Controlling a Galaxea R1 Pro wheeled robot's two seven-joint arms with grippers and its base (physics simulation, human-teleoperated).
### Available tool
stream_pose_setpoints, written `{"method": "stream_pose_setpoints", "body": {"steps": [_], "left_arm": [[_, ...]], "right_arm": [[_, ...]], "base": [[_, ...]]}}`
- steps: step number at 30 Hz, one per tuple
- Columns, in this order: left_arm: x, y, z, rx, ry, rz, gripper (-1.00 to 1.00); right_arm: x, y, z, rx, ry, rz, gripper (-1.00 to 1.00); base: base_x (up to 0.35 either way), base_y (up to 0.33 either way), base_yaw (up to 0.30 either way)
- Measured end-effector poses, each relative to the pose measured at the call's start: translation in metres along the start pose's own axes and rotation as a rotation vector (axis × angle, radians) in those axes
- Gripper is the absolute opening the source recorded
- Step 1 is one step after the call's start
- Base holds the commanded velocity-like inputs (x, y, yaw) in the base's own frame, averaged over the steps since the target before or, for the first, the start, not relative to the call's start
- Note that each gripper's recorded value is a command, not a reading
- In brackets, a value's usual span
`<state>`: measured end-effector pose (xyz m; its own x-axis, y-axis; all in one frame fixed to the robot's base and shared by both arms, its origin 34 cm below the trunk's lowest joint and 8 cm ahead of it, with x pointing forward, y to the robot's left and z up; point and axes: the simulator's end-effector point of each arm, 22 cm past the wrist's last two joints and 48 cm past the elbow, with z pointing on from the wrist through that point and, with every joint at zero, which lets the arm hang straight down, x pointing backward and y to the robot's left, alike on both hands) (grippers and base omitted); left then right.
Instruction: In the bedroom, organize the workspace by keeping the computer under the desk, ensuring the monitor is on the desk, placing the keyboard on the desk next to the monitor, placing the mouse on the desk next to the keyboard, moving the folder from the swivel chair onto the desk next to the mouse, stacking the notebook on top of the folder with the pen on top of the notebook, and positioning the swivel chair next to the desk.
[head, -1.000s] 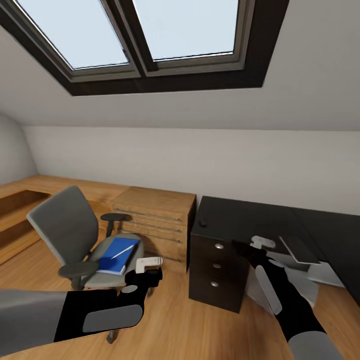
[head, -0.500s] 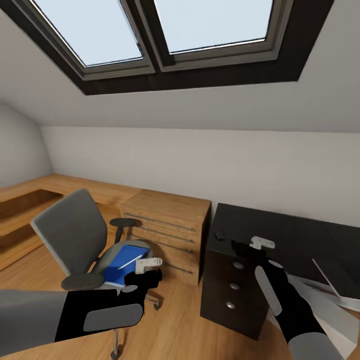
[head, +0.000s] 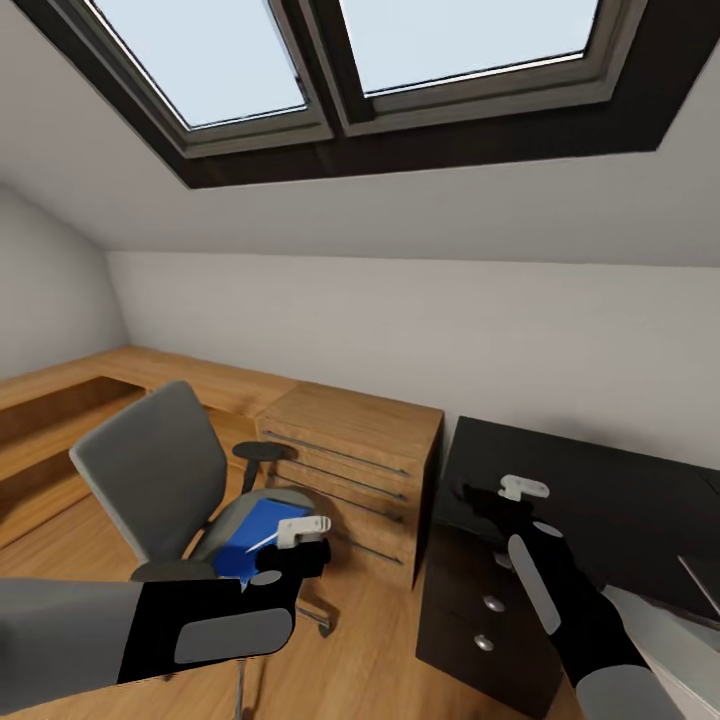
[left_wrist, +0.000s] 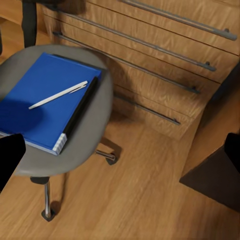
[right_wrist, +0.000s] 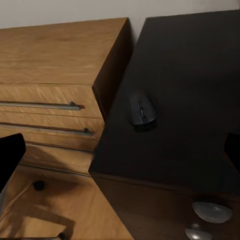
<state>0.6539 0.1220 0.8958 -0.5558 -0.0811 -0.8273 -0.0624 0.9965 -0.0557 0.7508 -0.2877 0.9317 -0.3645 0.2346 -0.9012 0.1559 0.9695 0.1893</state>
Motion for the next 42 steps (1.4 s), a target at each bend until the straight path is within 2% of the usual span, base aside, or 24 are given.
{"method": "stream_pose_setpoints", "body": {"steps": [8,20,23,31,36,37,39,42], "left_arm": [[0.0,-0.001,0.0,0.003,-0.001,0.002,1.0],[0.001,-0.008,-0.002,0.012,0.0,-0.001,1.0],[0.001,-0.008,-0.002,0.012,0.0,-0.001,1.0],[0.003,-0.008,-0.002,0.013,0.002,0.006,1.0],[0.003,-0.008,-0.002,0.013,0.003,0.006,1.0],[0.004,-0.008,-0.002,0.013,0.003,0.007,1.0],[0.004,-0.009,-0.002,0.014,0.003,0.007,1.0],[0.003,-0.009,-0.002,0.013,0.002,0.007,1.0]], "right_arm": [[0.026,0.002,0.004,0.007,0.053,-0.047,1.0],[0.031,-0.001,0.005,0.016,0.065,-0.053,1.0],[0.045,-0.01,0.008,0.045,0.095,-0.056,1.0],[0.048,-0.014,0.009,0.056,0.1,-0.07,1.0],[0.066,-0.021,0.013,0.072,0.146,-0.076,1.0],[0.065,-0.022,0.018,0.079,0.154,-0.083,1.0],[0.032,-0.022,0.034,0.099,0.129,-0.126,1.0],[0.012,-0.021,0.043,0.113,0.118,-0.154,1.0]], "base": [[0.303,0.0,0.001],[0.196,0.0,0.0],[0.046,0.0,0.0],[0.081,0.0,0.0],[0.003,0.0,0.0],[0.0,0.0,0.0],[0.0,0.0,0.0],[0.0,0.0,0.0]]}}
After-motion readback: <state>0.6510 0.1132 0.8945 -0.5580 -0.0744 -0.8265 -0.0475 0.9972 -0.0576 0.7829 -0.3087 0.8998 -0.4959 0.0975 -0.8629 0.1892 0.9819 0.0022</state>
